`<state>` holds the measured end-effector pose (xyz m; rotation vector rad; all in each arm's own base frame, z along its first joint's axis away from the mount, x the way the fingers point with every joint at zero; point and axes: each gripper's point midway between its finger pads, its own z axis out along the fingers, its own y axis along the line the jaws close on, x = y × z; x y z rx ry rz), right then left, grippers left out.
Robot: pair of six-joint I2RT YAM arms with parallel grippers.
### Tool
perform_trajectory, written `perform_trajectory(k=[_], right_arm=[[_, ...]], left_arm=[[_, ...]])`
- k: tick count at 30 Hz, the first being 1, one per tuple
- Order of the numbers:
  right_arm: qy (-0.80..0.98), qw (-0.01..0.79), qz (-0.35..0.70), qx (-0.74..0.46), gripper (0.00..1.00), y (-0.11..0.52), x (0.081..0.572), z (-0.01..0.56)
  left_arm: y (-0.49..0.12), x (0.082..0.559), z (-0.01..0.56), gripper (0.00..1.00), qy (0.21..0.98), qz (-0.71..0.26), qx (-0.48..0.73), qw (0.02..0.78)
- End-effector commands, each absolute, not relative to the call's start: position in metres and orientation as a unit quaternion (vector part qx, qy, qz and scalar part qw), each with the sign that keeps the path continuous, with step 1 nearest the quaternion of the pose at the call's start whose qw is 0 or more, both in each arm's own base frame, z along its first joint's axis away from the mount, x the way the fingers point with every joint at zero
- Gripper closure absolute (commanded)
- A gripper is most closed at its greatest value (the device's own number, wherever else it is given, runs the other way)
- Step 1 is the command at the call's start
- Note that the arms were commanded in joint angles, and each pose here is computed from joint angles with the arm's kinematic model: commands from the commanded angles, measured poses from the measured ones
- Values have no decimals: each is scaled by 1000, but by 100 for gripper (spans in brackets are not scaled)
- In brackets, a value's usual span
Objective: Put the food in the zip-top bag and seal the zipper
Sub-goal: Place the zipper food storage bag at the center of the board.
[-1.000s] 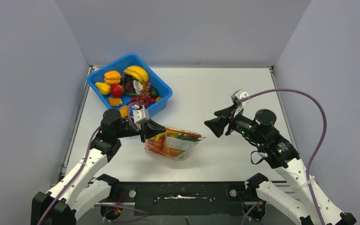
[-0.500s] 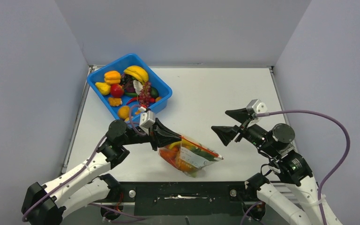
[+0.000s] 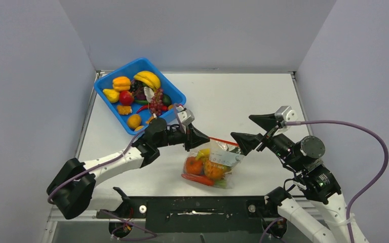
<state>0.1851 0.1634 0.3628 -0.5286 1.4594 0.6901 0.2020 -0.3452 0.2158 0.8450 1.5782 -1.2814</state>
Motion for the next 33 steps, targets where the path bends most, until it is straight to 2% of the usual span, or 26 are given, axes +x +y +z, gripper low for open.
perform_trajectory(k=[1, 11, 13, 15, 17, 21, 27, 28, 29, 33], right_arm=[[623, 683, 318, -211, 2, 163, 187, 377], [651, 661, 312, -204, 2, 164, 194, 360], [652, 655, 319, -210, 2, 167, 192, 355], [656, 651, 319, -210, 2, 167, 193, 350], [661, 650, 316, -205, 2, 166, 194, 345], [683, 640, 306, -172, 2, 160, 201, 334], [741, 594, 297, -102, 2, 153, 210, 308], [748, 588, 295, -89, 3, 151, 212, 305], [756, 582, 291, -75, 2, 148, 213, 301], [780, 564, 269, 12, 2, 130, 218, 298]], left_arm=[[-362, 244, 269, 100, 581, -497, 345, 544], [-374, 318, 260, 100, 583, -464, 328, 580], [-374, 329, 259, 96, 584, -461, 325, 584], [-374, 339, 259, 91, 586, -457, 325, 586], [-373, 346, 259, 83, 589, -454, 321, 587], [-366, 353, 267, 56, 593, -448, 302, 597], [-342, 351, 279, 42, 610, -412, 267, 621], [-334, 351, 287, 33, 612, -406, 251, 630], [-327, 351, 292, 29, 618, -400, 232, 636], [-297, 345, 305, 28, 640, -365, 185, 651]])
